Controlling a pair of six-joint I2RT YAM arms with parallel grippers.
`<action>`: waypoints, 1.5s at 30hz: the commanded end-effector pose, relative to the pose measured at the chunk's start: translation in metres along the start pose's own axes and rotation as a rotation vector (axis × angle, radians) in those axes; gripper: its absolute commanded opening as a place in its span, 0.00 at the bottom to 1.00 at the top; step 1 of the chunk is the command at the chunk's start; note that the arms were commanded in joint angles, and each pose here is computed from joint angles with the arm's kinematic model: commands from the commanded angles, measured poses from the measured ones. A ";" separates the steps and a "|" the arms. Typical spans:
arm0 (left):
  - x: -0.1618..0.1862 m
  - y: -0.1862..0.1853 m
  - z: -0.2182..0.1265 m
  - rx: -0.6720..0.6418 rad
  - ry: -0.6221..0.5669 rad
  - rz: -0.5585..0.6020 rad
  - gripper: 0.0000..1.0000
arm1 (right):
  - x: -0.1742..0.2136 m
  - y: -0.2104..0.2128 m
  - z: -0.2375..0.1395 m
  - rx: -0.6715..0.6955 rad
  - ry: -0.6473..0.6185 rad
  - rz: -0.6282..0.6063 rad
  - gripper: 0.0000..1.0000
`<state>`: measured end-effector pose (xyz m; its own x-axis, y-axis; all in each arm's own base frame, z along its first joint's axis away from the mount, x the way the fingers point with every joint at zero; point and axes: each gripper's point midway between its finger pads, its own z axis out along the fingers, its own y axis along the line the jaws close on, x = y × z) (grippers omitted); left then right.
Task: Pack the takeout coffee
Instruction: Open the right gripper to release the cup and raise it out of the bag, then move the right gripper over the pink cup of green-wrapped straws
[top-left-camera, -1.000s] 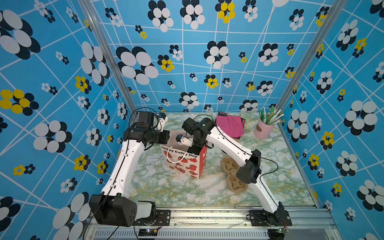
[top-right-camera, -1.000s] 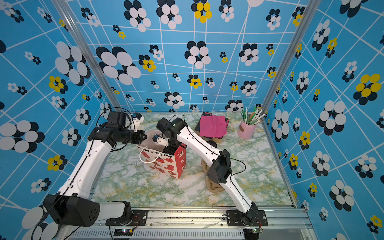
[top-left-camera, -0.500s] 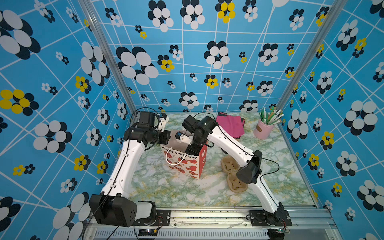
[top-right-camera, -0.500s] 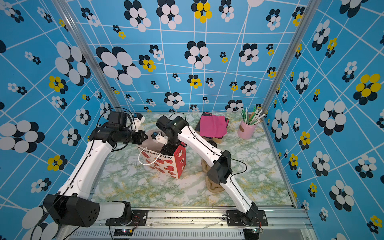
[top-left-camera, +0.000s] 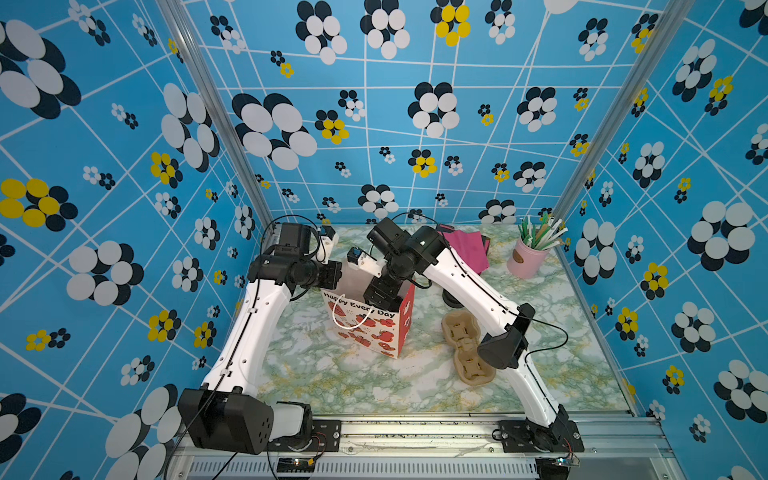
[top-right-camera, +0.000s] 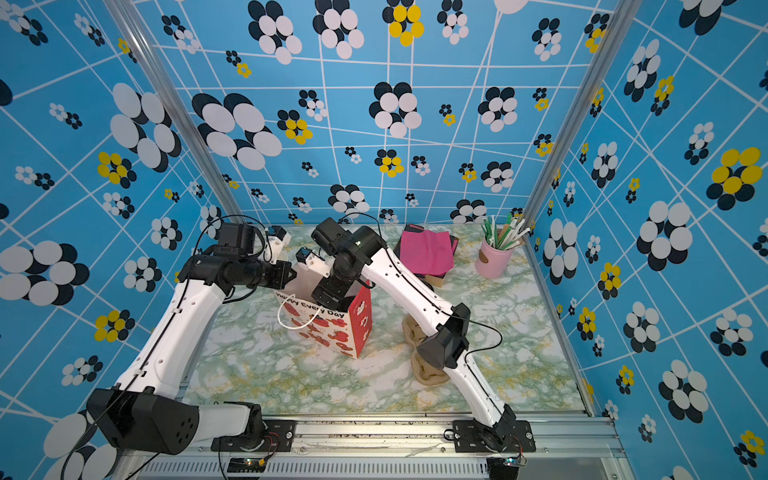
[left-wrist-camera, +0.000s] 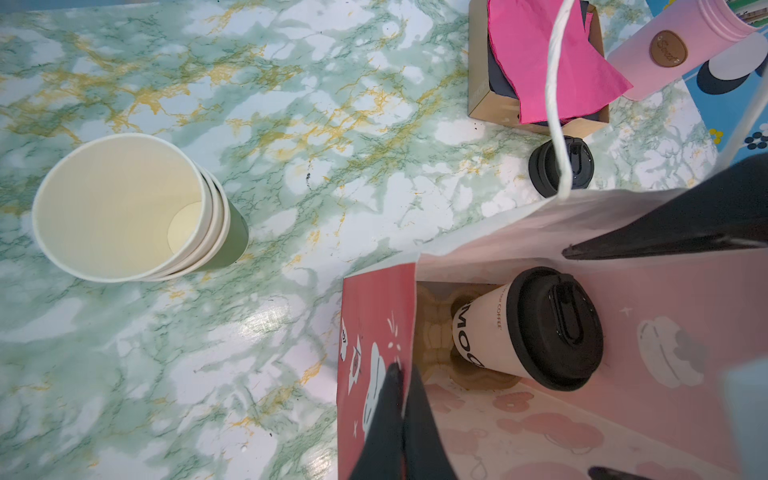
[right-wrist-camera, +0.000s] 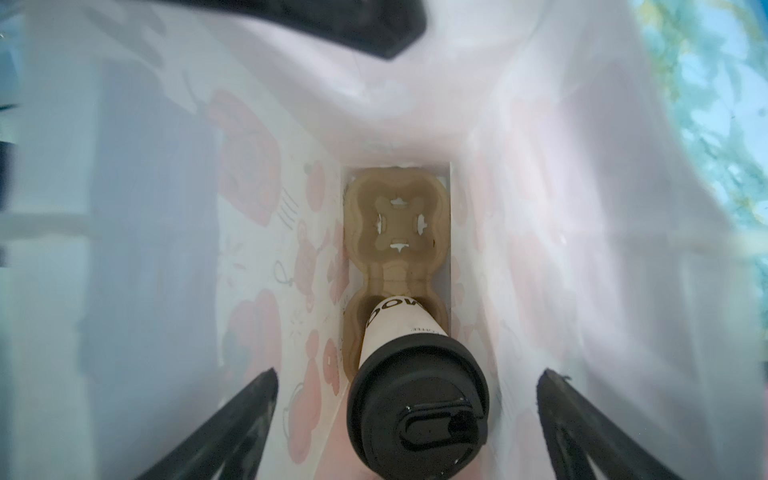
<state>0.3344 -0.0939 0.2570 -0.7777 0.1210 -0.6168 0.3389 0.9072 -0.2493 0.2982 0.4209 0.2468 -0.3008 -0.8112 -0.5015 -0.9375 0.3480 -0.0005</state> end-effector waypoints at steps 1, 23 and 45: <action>0.010 -0.003 0.004 0.010 0.037 0.005 0.00 | -0.028 0.009 -0.044 0.007 -0.148 -0.019 0.99; -0.005 -0.004 -0.013 -0.020 -0.023 -0.001 0.37 | -0.051 0.002 -0.180 0.168 -0.472 -0.025 0.99; -0.051 -0.025 -0.079 -0.023 -0.275 0.014 0.85 | 0.093 -0.096 -0.206 0.478 -0.497 0.379 0.99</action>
<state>0.3250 -0.0885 0.3370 -0.6471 0.0535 -0.7605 0.3260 0.9212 -0.2125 0.3082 0.2316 0.3884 -0.3286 -0.3733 -0.8676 -0.6601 0.7478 -0.0718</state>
